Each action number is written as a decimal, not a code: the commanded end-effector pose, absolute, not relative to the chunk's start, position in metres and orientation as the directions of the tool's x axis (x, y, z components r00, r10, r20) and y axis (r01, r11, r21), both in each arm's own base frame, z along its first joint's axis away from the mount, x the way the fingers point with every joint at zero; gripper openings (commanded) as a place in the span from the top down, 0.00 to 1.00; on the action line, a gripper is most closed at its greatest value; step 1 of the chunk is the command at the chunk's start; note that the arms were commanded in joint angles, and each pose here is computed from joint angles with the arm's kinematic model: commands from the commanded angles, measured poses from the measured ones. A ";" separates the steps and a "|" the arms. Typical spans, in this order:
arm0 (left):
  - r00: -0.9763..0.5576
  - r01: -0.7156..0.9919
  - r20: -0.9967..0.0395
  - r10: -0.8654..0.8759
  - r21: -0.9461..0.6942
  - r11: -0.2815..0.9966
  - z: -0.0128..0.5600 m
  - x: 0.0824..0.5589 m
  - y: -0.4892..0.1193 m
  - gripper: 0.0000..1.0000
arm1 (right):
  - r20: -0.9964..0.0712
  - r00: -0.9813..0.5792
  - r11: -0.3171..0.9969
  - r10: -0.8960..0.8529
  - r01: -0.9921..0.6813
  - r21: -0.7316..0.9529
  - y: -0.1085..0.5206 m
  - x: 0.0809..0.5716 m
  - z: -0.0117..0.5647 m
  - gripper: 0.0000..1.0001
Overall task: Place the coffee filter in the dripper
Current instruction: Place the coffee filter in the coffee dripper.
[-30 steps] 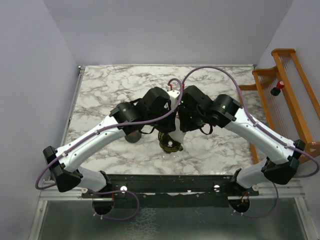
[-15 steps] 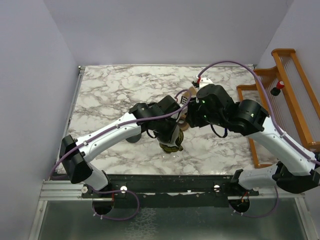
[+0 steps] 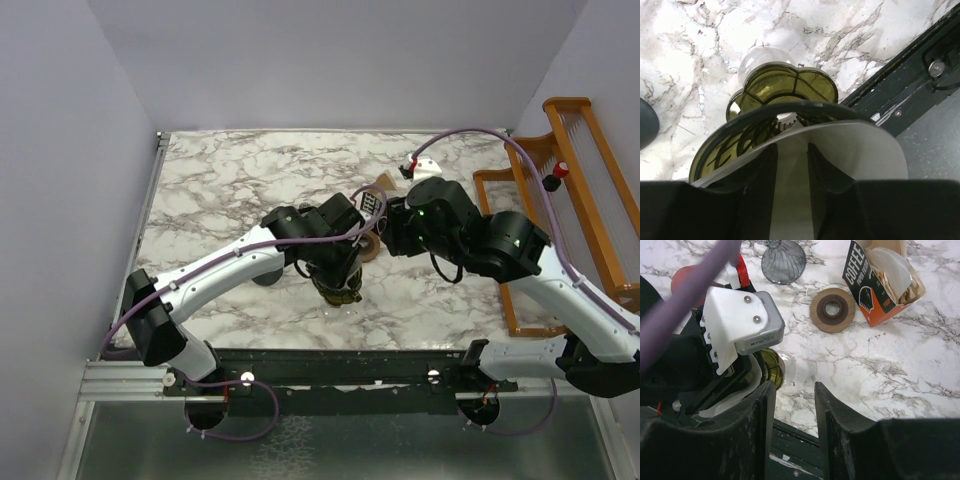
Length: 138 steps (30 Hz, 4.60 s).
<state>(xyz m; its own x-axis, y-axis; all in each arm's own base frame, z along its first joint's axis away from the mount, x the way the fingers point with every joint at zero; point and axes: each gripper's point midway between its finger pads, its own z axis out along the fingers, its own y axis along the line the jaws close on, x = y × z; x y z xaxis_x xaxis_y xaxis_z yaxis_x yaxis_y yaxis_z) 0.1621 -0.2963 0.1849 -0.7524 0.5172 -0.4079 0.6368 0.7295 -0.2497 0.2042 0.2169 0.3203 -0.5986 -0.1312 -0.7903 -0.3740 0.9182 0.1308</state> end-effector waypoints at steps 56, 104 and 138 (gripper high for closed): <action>-0.681 0.697 -0.479 0.555 -0.188 0.692 0.221 0.167 -0.304 0.69 | -0.829 -0.555 0.927 -0.070 -0.342 0.151 0.200 0.202 0.323 0.57; -0.377 0.503 -0.897 0.229 0.009 0.864 0.352 0.220 -0.226 1.00 | -0.754 -0.634 0.730 -0.171 -0.595 0.335 0.299 0.186 0.329 0.92; -0.284 0.477 -0.947 0.153 -0.001 0.879 0.294 0.200 -0.177 0.86 | -0.468 -0.775 0.861 -0.424 -0.506 0.058 0.301 0.194 0.240 0.56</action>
<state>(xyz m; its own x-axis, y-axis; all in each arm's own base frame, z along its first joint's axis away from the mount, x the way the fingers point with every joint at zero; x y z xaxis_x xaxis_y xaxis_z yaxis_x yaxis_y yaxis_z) 0.1977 -0.1723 0.2935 -0.3073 0.1722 -0.9359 0.4709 0.8822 0.0077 0.1930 0.3113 0.2435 -0.7726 -0.4054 -0.4885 -0.5223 0.8434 0.1261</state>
